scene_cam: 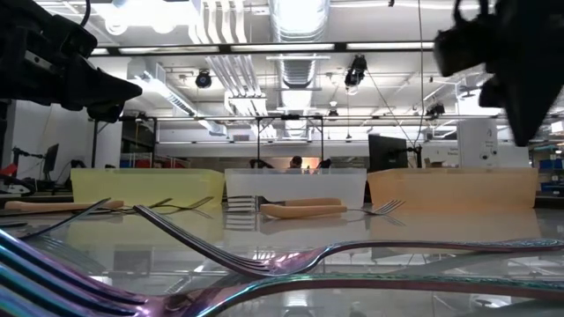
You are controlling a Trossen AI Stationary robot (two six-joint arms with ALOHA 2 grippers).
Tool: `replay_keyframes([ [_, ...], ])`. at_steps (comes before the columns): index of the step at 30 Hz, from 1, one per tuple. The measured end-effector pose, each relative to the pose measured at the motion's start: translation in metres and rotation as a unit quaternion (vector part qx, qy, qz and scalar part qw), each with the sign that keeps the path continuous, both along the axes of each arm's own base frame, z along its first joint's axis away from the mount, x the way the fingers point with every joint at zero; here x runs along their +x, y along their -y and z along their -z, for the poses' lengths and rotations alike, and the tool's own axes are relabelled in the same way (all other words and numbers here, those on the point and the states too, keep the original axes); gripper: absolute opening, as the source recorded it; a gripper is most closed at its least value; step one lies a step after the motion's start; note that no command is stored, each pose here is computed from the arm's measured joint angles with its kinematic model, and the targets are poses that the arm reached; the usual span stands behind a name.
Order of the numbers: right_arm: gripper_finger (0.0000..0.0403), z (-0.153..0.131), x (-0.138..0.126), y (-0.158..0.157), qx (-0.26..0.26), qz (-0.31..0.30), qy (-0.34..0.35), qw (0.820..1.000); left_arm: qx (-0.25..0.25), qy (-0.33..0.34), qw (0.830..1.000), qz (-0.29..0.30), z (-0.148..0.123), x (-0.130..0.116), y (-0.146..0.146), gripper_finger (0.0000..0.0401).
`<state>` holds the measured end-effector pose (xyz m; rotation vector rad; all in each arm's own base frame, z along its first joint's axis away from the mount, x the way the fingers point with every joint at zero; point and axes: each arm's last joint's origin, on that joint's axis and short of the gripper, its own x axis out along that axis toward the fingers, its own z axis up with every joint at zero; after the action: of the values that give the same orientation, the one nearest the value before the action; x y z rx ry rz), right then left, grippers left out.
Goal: Sort silverware by color (type)
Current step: Put the iridescent fork into the orange bin
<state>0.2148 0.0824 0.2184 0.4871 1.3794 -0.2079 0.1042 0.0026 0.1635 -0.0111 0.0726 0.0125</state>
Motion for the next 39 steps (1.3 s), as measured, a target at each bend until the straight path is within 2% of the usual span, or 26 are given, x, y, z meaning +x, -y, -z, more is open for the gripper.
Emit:
replay_keyframes([
  [7, 0.0093, 0.013, -0.017, -0.04, 0.038, -0.001, -0.057, 0.998, 0.0, 0.0, 1.0, 0.0, 0.0, 0.0, 0.0, 0.0],
  [13, 0.0093, 0.024, -0.023, -0.067, 0.043, 0.024, -0.094, 0.994, 0.0, 0.0, 1.0, 0.0, 0.0, 0.0, 0.0, 0.0],
  [20, 0.0106, 0.038, -0.025, -0.093, 0.048, 0.018, -0.128, 0.99, 0.0, 0.0, 1.0, 0.0, 0.0, 0.0, 0.0, 0.0],
  [29, 0.0141, 0.033, -0.022, -0.111, 0.055, 0.014, -0.126, 0.99, 0.0, -0.001, 1.0, 0.0, 0.0, 0.0, 0.0, 0.0],
  [39, 0.0134, 0.036, -0.022, -0.111, 0.058, 0.038, -0.134, 0.989, 0.0, 0.0, 1.0, 0.0, 0.0, 0.0, 0.0, 0.0],
])
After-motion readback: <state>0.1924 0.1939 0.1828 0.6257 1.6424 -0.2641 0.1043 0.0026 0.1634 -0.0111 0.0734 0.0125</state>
